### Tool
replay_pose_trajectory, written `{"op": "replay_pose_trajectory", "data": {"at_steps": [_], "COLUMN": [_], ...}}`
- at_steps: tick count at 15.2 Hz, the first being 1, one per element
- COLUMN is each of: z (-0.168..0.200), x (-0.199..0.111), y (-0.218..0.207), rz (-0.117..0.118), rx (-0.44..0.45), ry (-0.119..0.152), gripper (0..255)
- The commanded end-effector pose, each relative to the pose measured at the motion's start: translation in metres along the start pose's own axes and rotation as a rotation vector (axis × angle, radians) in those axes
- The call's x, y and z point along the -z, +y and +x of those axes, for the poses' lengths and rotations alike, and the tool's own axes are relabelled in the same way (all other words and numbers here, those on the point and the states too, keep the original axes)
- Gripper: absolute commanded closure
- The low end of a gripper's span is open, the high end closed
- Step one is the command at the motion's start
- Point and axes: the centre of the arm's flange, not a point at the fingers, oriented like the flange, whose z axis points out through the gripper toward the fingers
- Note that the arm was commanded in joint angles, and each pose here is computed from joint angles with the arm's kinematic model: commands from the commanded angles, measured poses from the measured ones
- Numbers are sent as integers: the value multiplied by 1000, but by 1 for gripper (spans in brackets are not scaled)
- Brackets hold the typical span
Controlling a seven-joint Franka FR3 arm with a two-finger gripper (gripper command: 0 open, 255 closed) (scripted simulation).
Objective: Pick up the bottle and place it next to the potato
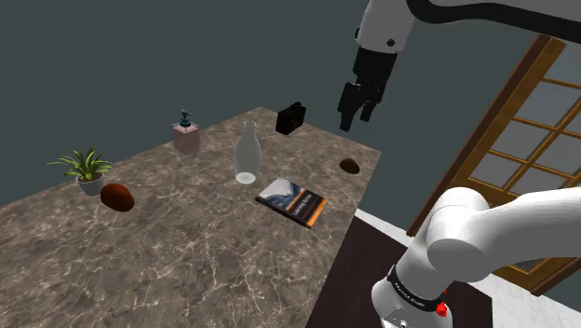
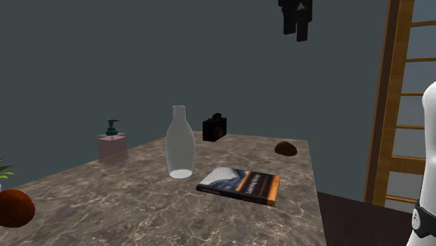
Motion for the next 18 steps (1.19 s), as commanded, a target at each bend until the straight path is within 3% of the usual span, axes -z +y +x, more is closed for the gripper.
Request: {"op": "replay_pose_trajectory", "data": {"at_steps": [1,18], "z": [0,202], "x": [0,-86], "y": [0,8], "rz": [0,23], "rx": [0,-1], "ry": [0,34], "gripper": [0,0]}}
